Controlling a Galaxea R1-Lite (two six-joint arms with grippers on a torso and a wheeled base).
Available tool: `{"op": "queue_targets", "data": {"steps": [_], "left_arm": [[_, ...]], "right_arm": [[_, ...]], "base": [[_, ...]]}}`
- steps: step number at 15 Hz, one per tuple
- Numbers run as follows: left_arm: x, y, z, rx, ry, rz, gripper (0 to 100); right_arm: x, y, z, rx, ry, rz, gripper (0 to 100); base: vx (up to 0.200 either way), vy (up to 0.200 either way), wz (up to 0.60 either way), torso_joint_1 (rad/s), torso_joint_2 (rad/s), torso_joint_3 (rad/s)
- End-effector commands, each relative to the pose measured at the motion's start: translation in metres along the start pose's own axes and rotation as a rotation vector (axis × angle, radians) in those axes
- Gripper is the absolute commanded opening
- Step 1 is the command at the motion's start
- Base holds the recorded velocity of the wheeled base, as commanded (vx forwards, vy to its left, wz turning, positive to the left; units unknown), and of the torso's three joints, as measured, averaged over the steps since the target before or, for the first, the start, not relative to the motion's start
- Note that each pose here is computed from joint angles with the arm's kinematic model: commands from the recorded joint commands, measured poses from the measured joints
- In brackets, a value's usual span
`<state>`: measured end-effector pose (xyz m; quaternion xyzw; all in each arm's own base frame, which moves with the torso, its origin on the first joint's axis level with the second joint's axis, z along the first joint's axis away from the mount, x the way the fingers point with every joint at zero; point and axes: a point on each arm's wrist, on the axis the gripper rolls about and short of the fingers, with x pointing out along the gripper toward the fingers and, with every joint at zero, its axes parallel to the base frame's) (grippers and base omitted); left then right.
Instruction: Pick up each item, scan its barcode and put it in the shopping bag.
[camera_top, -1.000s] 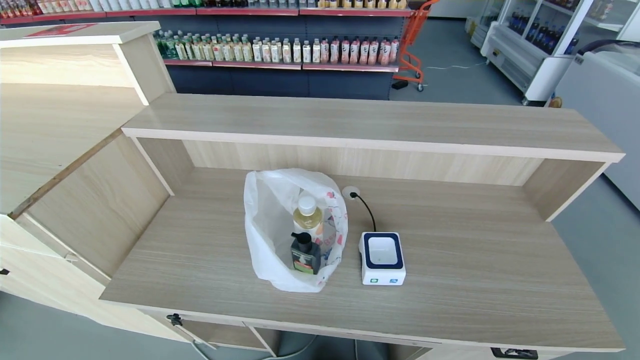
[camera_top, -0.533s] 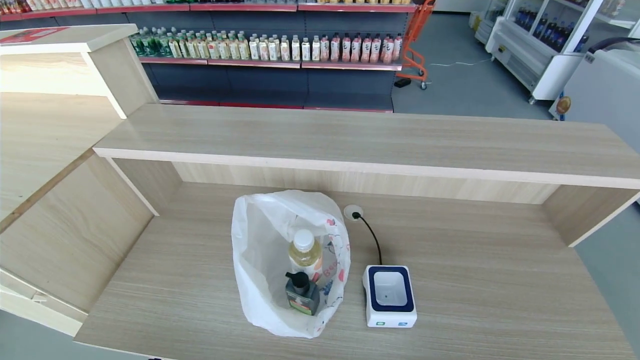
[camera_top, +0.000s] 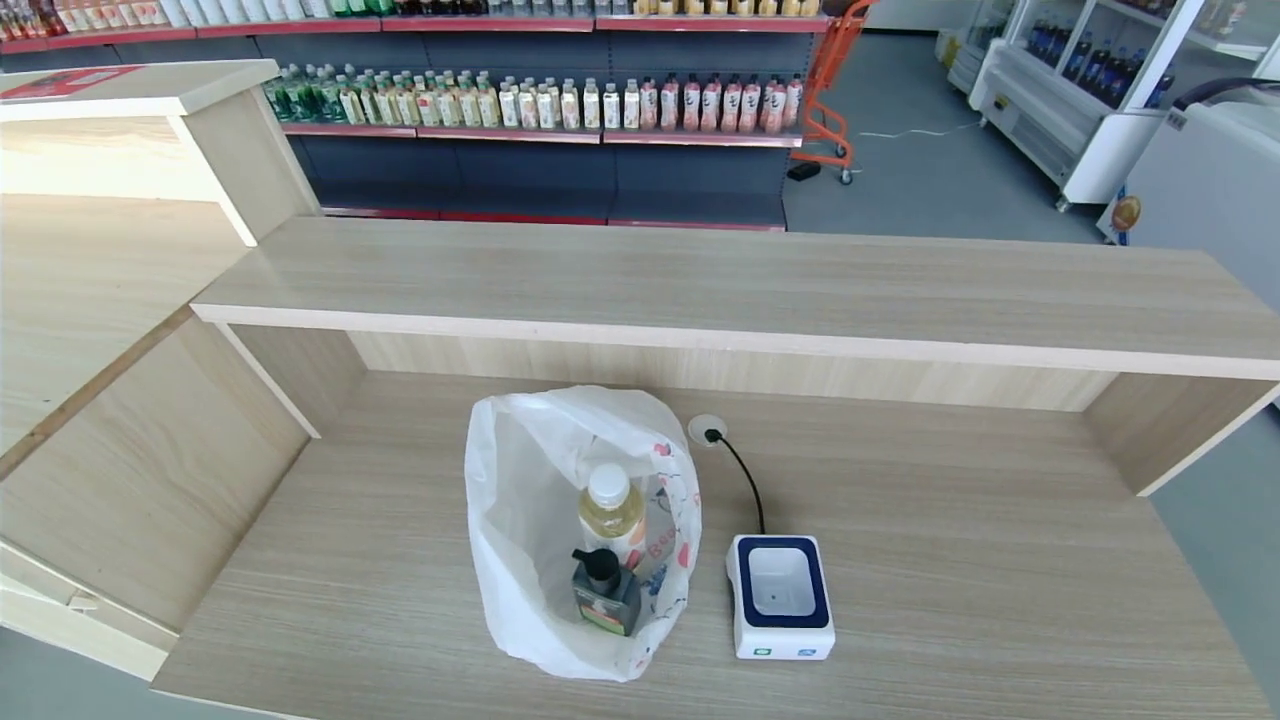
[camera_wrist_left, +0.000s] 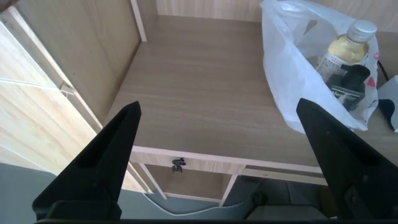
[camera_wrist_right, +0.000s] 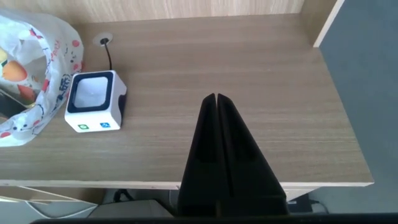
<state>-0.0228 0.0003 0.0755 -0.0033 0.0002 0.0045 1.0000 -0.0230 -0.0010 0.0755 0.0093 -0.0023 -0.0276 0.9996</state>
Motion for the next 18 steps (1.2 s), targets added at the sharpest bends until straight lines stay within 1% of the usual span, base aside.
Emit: {"op": "queue_targets", "data": {"steps": [1,18], "left_arm": [[0.0,0.0,0.0,0.002,0.0,0.0,100],[0.0,0.0,0.0,0.002,0.0,0.0,100]], "right_arm": [[0.0002,0.0,0.0001,0.0,0.002,-0.001,0],[0.0002,0.0,0.0001,0.001,0.002,-0.001,0]], "base": [[0.0,0.2,0.0,0.012,0.01,-0.002],[0.0,0.0,0.0,0.0,0.0,0.0]]}}
